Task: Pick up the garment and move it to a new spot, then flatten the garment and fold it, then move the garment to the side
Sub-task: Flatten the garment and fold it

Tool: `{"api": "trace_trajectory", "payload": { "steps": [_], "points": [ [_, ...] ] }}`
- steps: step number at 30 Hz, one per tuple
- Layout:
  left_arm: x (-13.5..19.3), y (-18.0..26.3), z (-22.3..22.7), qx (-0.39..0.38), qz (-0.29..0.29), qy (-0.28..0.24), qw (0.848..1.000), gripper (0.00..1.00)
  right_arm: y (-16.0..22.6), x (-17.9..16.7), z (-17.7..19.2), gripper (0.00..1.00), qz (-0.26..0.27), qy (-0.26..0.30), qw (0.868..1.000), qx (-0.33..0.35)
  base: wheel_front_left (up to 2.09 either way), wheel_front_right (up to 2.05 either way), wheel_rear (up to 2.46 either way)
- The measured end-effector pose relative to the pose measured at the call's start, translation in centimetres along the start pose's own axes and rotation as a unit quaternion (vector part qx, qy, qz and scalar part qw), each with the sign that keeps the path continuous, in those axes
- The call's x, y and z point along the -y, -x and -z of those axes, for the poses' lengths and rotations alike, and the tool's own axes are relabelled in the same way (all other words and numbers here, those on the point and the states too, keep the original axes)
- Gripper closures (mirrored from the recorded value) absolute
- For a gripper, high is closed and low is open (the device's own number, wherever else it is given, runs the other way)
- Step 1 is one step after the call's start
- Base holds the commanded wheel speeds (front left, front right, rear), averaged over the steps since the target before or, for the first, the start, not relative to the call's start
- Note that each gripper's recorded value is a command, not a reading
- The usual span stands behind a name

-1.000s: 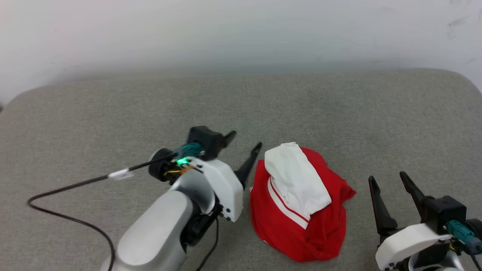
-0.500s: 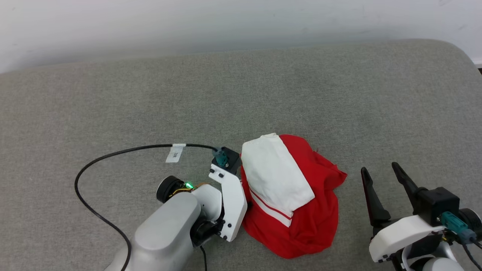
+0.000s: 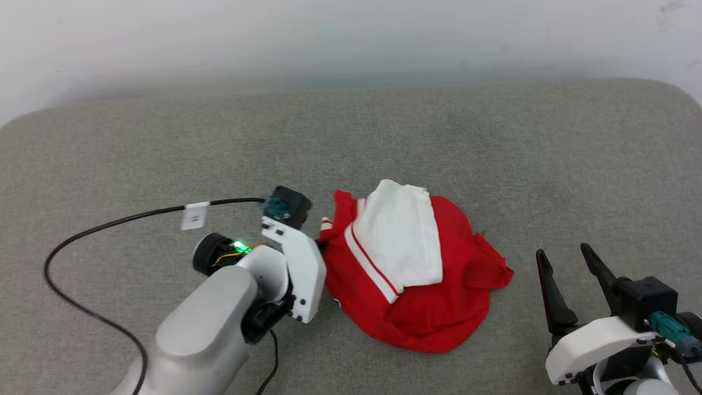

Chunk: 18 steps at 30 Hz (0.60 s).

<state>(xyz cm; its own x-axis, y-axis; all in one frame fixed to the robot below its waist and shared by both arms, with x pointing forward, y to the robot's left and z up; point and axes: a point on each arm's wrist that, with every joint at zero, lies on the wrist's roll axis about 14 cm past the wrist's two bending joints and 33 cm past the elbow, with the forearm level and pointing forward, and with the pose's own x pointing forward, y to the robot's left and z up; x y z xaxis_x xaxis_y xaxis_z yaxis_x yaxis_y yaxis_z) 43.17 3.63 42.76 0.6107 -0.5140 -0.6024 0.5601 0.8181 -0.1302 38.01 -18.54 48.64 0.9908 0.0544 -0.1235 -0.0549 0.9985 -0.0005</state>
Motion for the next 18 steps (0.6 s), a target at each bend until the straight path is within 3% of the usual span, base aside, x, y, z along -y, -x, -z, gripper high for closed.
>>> {"api": "trace_trajectory", "payload": {
  "steps": [2, 6, 11, 12, 13, 14, 18],
  "points": [
    [-2.0, 1.5, -0.3, 0.027, -0.032, 0.021, 0.999, 1.0, 0.1, -0.3, -0.2, 0.0, -0.005, 0.001, 1.0, 0.003, 0.0, 0.0, 0.0],
    [-5.2, 4.8, 3.5, 0.027, -0.094, 0.081, 0.992, 1.0, 0.1, -1.1, -1.1, 0.0, -0.016, 0.004, 1.0, 0.013, 0.0, 0.0, 0.0],
    [-4.8, 7.1, 9.6, -0.004, -0.121, 0.161, 0.98, 1.0, 0.2, -1.6, -1.7, 0.0, -0.024, 0.007, 0.999, 0.02, 0.0, 0.0, 0.0],
    [-4.5, 7.4, 10.4, -0.006, -0.123, 0.177, 0.977, 0.78, 0.3, -1.7, -1.8, 0.0, -0.025, 0.008, 0.999, 0.022, 0.0, 0.0, 0.0],
    [-4.2, 7.6, 11.0, -0.007, -0.125, 0.186, 0.975, 0.26, 0.3, -1.7, -2.0, 0.0, -0.025, 0.008, 0.999, 0.023, 0.0, 0.0, 0.0],
    [-4.1, 7.8, 11.2, -0.001, -0.13, 0.192, 0.973, 0.0, 0.4, -1.7, -2.0, 0.0, -0.026, 0.009, 0.999, 0.024, 0.0, 0.0, 0.0],
    [-4.0, 8.6, 9.9, 0.051, -0.145, 0.192, 0.969, 0.0, 1.1, -1.7, -2.1, 0.0, -0.024, 0.013, 0.999, 0.024, 0.0, 0.0, 0.0]
  ]
}}
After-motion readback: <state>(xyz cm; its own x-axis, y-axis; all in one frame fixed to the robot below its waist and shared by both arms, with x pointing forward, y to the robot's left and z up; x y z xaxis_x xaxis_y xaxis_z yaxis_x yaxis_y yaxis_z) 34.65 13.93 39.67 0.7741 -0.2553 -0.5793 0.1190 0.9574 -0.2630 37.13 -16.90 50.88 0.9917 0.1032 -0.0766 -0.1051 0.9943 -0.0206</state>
